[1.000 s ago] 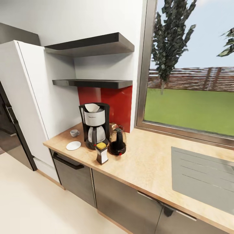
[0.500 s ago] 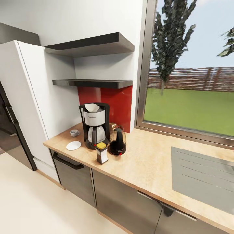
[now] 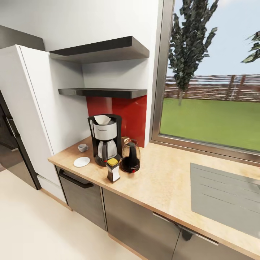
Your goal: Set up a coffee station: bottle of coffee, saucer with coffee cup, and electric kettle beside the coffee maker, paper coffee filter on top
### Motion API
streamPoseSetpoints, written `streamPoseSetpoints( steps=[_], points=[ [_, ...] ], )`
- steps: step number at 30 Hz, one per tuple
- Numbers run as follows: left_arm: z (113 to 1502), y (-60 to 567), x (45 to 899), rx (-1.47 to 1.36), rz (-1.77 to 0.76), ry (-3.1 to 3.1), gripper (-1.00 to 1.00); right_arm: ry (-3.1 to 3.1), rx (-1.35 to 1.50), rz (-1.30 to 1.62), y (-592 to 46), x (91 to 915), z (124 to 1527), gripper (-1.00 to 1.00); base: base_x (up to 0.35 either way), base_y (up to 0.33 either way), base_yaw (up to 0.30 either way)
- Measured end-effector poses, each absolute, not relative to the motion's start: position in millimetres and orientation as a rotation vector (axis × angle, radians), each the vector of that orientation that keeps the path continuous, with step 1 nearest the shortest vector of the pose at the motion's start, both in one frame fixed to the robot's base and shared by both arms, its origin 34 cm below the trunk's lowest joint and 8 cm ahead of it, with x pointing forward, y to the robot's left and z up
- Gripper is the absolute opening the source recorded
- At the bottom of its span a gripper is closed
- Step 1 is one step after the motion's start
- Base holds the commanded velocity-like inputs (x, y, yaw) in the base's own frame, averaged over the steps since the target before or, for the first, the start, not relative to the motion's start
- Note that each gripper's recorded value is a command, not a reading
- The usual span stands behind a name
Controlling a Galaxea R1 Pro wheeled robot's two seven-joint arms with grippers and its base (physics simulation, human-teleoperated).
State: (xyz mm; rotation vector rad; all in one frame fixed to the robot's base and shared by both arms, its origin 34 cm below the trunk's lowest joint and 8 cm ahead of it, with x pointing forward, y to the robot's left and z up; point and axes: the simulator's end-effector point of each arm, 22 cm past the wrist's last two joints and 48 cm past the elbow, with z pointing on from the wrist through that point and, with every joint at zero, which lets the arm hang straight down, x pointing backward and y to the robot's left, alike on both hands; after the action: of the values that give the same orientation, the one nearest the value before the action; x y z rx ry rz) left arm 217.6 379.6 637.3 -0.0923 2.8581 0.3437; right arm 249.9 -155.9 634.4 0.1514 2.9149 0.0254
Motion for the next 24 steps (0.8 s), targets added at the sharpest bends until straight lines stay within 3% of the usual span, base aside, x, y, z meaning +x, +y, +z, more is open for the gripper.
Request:
streamPoseSetpoints(
  steps=[14, 24],
  points=[
    [634, 372, 203, -0.102, 0.324, 2.887, 1.0, 2.964, 0.113, 0.009, -166, 239, 631, 1.0, 0.0, 0.006, 0.0],
    [633, 369, 199, -0.12, 0.315, 2.893, 1.0, 2.965, 0.089, -0.02, -181, 238, 629, 1.0, 0.0, 0.252, 0.02]
  ],
)
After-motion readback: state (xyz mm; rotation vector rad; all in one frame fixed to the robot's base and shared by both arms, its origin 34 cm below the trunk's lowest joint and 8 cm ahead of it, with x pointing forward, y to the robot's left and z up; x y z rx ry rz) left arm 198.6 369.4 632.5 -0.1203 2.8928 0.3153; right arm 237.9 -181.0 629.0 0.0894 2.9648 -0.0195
